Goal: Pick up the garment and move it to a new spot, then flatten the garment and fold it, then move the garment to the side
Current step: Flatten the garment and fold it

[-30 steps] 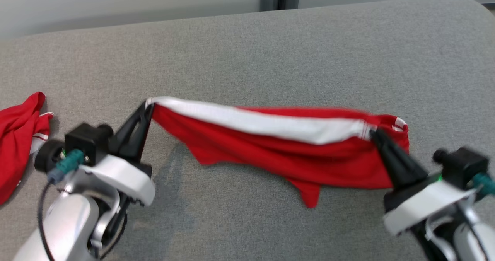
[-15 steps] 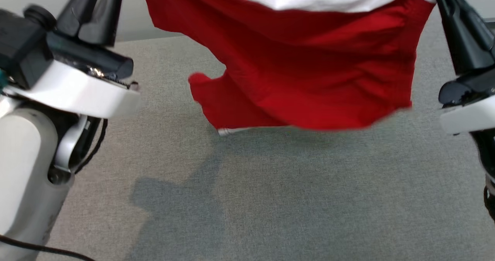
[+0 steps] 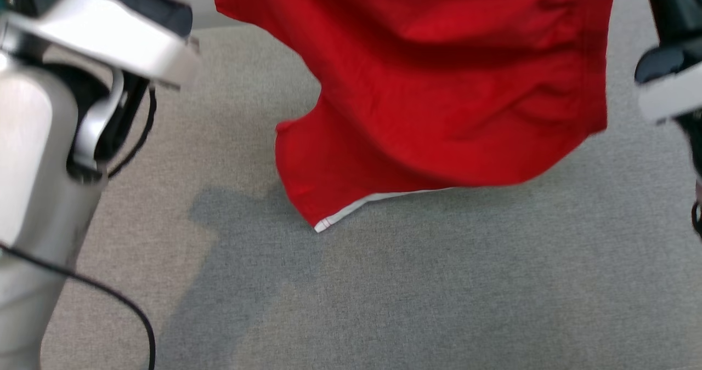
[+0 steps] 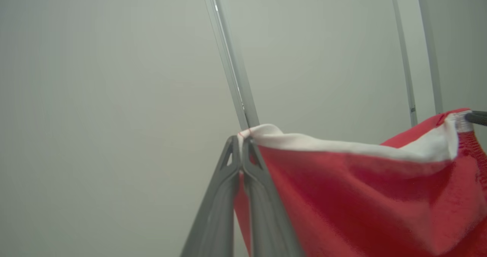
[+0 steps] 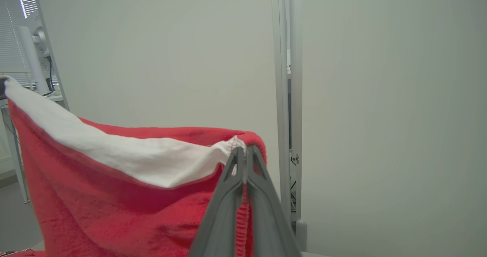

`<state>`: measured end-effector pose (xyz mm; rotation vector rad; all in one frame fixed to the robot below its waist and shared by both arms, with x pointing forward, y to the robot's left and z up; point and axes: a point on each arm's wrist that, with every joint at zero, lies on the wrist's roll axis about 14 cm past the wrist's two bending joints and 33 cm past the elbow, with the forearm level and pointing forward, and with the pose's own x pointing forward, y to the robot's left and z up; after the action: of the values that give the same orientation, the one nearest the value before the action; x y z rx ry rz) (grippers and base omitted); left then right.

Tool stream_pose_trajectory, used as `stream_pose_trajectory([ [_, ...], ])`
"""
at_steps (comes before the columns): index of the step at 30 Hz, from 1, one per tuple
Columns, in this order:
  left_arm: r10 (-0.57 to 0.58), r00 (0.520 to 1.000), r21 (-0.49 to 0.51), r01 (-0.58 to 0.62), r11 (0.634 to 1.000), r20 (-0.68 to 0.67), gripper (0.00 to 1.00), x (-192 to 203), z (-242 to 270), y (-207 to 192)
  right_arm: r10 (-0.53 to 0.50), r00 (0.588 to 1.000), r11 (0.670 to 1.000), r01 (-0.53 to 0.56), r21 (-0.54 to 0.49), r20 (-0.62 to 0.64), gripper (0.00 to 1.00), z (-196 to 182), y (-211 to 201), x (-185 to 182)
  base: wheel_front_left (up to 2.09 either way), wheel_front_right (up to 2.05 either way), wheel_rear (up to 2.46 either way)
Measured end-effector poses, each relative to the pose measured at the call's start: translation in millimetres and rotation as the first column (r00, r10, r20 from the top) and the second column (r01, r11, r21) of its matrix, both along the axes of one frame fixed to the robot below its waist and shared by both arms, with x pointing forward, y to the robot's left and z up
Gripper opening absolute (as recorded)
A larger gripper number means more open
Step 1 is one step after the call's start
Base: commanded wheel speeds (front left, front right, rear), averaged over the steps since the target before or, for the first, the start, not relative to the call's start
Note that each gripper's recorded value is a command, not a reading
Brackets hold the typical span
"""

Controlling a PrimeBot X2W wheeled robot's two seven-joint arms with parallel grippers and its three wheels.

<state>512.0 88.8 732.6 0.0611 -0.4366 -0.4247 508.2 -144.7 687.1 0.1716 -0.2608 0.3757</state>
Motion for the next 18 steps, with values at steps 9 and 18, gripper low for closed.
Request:
stream_pose_trajectory([
  [9, 0.021, 0.996, 0.046, -0.017, 0.999, -0.086, 0.00, 96.2, -16.2, -5.7, -0.028, 0.997, 0.998, 0.032, 0.049, -0.065, 0.00, -18.2, 5.1, 91.3, 0.00, 0.00, 0.00],
  [18, 0.107, 0.988, 0.065, -0.101, 0.993, -0.107, 0.00, 145.6, -28.2, 10.9, -0.050, 0.996, 0.993, 0.057, 0.105, -0.072, 0.00, -26.3, 23.0, 137.1, 0.00, 0.00, 0.00],
])
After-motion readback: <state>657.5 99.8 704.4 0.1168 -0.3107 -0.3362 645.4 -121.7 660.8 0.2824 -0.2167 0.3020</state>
